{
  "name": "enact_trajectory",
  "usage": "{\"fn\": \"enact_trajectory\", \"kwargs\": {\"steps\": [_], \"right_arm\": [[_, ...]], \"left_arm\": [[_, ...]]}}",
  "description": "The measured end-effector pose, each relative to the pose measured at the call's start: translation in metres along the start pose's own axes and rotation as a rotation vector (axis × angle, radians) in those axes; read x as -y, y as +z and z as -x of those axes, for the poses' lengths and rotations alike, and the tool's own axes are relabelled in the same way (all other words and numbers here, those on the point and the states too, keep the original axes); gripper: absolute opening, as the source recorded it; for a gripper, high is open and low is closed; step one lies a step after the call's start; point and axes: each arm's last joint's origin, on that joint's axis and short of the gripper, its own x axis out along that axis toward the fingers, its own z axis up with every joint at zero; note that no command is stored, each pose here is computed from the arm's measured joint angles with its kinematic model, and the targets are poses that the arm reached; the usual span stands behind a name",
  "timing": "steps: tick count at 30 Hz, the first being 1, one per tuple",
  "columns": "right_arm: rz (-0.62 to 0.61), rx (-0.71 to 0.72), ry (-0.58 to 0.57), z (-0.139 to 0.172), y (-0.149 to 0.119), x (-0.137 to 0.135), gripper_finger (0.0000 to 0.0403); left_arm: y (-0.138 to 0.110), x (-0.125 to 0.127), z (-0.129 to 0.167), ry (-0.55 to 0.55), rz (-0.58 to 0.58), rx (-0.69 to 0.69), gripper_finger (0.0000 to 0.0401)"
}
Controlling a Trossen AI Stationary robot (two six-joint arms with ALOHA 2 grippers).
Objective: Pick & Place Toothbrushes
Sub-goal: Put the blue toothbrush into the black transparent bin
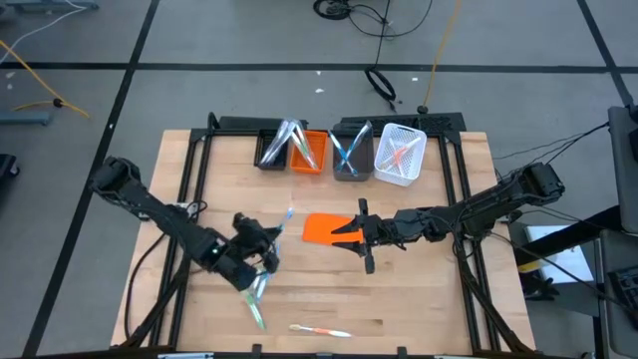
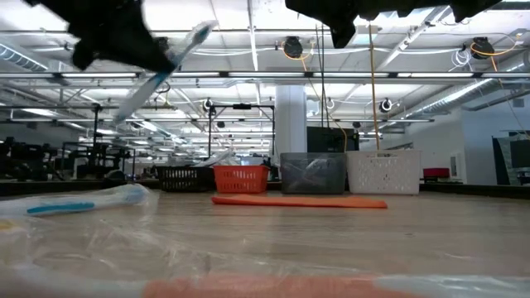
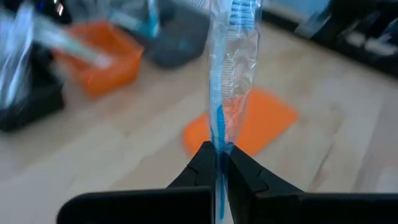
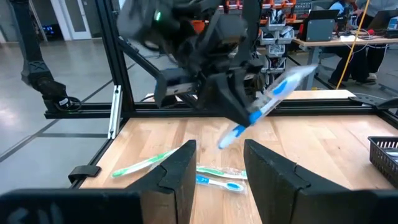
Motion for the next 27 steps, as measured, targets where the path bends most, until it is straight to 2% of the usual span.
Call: {"fn": "enact_trajectory", "kwargs": {"steps": [5,11,17,24,27], "right_arm": [[-0.002,0.008,0.001,0.0,0.001,0.0,0.0126],[-0.002,0.027,0.005,0.0,0.003,0.0,0.0126],[0.002,0.062,0.003,0.0,0.006,0.0,0.0128],[0.01,0.085,-0.022,-0.001,0.009,0.008,0.0168],[0.006,0.108,-0.03,-0.001,0.011,0.011,0.0181]], "left_arm": [[0.029,0.014,-0.017,-0.092,-0.058,0.118,0.0004],[0.055,0.019,-0.03,-0.25,-0.085,0.173,0.0012],[0.063,0.019,-0.035,-0.314,-0.106,0.185,0.001],[0.067,0.025,-0.037,-0.337,-0.104,0.244,0.0005],[0.066,0.031,-0.042,-0.382,-0.119,0.271,0.0012]]}}
